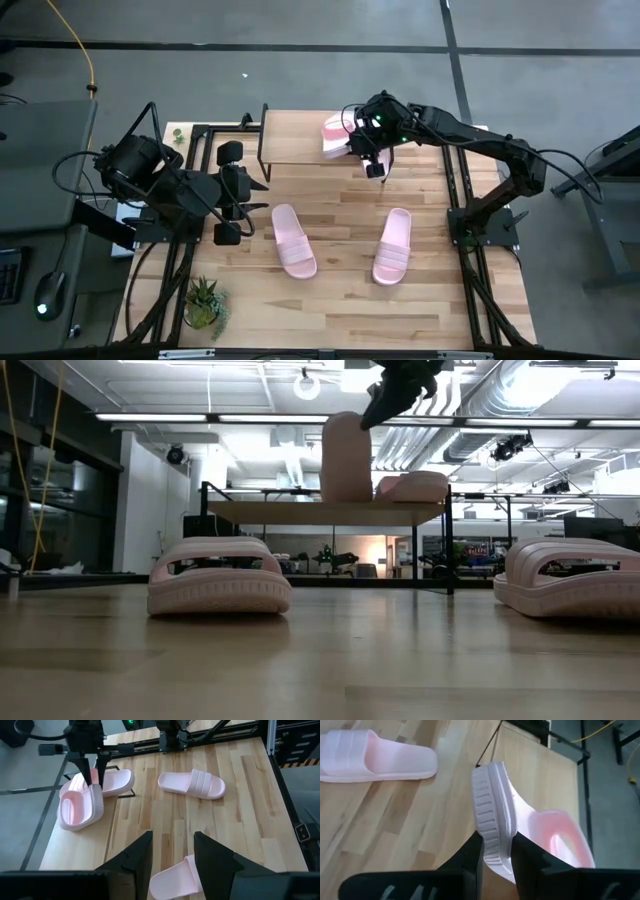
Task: Pick and place slides into the shelf
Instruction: Put the white slide on the shelf
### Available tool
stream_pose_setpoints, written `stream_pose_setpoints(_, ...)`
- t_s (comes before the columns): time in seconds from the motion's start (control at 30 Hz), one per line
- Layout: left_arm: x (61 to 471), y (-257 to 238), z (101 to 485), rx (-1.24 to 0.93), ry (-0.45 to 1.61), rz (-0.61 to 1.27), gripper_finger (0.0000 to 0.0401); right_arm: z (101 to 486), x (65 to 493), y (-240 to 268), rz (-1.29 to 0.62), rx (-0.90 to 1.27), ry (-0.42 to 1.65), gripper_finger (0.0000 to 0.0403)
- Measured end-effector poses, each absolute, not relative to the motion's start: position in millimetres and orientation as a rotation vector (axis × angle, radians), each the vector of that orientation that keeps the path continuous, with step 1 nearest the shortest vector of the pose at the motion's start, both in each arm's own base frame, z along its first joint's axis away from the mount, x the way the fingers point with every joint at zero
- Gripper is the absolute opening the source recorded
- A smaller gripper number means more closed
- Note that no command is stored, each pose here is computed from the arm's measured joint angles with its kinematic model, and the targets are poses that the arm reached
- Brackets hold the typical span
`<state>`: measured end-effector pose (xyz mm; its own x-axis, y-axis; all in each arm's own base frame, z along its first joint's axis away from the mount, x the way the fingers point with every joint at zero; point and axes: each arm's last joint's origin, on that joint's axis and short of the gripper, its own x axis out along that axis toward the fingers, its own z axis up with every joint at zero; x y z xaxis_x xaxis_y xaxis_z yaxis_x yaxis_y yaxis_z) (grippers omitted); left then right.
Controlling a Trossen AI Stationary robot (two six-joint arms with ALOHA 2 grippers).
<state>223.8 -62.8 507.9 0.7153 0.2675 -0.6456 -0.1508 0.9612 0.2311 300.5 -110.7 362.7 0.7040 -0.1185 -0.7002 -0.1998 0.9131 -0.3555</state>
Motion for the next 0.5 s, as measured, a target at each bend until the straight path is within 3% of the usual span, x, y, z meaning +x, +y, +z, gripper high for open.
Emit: stream_pose_setpoints(0.5, 223.8, -62.8, 507.9, 0.163, 0.738, 0.234, 0.0127, 358.1, 296.6, -108.1, 0.055, -0.292, 0.842, 0.0058)
